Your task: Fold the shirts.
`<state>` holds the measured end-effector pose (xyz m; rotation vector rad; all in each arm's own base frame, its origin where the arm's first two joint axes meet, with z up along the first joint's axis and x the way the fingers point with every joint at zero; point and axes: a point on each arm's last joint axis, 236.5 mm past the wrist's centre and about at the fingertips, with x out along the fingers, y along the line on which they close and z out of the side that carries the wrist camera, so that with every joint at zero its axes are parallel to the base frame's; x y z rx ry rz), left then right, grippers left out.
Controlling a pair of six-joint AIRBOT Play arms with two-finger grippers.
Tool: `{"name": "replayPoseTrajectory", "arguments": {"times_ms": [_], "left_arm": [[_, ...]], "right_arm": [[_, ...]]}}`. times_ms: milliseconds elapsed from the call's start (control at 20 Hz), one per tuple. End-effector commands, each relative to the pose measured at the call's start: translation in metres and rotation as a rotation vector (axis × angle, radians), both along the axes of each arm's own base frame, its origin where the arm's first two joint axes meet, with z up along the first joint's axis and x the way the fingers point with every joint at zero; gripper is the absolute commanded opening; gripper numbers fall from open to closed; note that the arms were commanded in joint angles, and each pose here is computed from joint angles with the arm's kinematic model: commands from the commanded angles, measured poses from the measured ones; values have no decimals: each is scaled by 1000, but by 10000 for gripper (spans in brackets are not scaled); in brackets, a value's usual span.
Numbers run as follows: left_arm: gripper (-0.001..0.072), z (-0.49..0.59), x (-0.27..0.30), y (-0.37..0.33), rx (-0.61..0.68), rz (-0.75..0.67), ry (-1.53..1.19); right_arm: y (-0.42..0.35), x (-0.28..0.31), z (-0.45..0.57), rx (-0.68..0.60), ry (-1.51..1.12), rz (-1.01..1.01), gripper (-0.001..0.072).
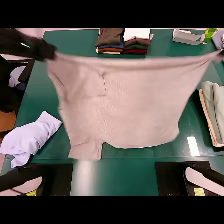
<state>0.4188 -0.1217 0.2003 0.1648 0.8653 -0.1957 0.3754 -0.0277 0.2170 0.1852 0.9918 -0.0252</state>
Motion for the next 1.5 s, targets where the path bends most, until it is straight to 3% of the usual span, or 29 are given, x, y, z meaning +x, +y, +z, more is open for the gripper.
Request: {"name": "replayPoseTrajectory", "arguments": {"times_ms": [0,350,500,1150,1200,1250,1300,1350,1400,1450], "left_arm": [[22,-119,37,2,55,29,190],[22,-155,82,20,-106,52,192],[22,-156,67,28,-88,17,263],[23,-243,-10,14,-130,-27,580],[23,-243,-11,14,-130,-27,584],[24,-243,-13,14,-129,-28,591],[43,-243,-16,14,-127,-30,603],[290,-240,-18,14,-125,-33,612],[505,-235,-20,14,-125,-36,622],[482,-227,-22,15,-117,-42,624]], "right_arm": [[9,14,-124,55,298,21,12],[9,67,-196,102,357,8,14],[12,75,-180,116,328,18,14],[26,12,-274,151,565,9,15],[28,13,-274,151,562,11,20],[30,15,-272,147,555,19,119],[35,19,-269,143,543,31,368],[37,24,-262,134,527,44,413],[38,29,-253,130,511,54,413],[38,32,-242,124,492,65,412]]}}
